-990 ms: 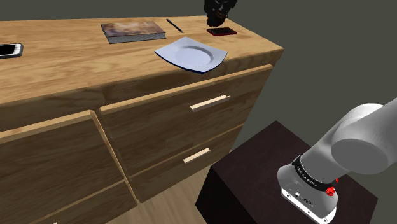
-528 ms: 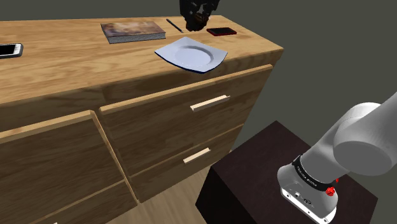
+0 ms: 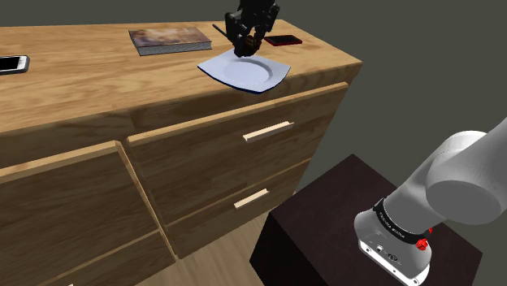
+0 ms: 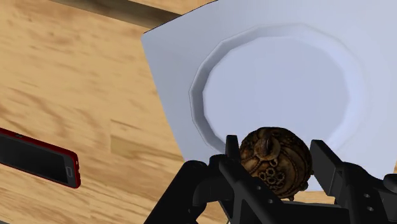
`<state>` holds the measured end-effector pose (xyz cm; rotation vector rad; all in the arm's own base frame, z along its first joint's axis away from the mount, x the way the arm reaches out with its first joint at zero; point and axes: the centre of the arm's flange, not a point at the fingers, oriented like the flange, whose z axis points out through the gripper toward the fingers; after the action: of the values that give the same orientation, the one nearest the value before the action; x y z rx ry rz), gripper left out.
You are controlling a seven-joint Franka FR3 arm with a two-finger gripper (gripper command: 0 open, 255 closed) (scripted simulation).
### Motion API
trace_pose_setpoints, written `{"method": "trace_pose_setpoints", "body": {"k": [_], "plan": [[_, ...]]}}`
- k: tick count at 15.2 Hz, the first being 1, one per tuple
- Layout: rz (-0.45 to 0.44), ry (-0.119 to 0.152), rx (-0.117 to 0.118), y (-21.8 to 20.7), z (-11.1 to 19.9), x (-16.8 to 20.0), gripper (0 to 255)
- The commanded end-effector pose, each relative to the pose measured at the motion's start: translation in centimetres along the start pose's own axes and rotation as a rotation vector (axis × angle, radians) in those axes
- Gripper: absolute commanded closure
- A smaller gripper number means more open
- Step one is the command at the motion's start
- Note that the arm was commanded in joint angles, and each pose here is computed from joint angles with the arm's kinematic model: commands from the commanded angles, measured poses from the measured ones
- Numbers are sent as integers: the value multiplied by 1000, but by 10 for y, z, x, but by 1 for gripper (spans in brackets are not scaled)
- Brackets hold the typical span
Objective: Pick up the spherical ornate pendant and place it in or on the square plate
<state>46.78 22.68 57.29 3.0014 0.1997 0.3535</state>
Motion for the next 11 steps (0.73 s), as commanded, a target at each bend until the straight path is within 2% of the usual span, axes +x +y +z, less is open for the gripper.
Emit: {"method": "trace_pose_setpoints", "body": {"k": [1, 4, 11], "plan": [[0, 1, 0, -2, 11, -2, 255], [0, 1, 0, -4, 26, -6, 255], [0, 1, 0, -4, 26, -6, 255]]}}
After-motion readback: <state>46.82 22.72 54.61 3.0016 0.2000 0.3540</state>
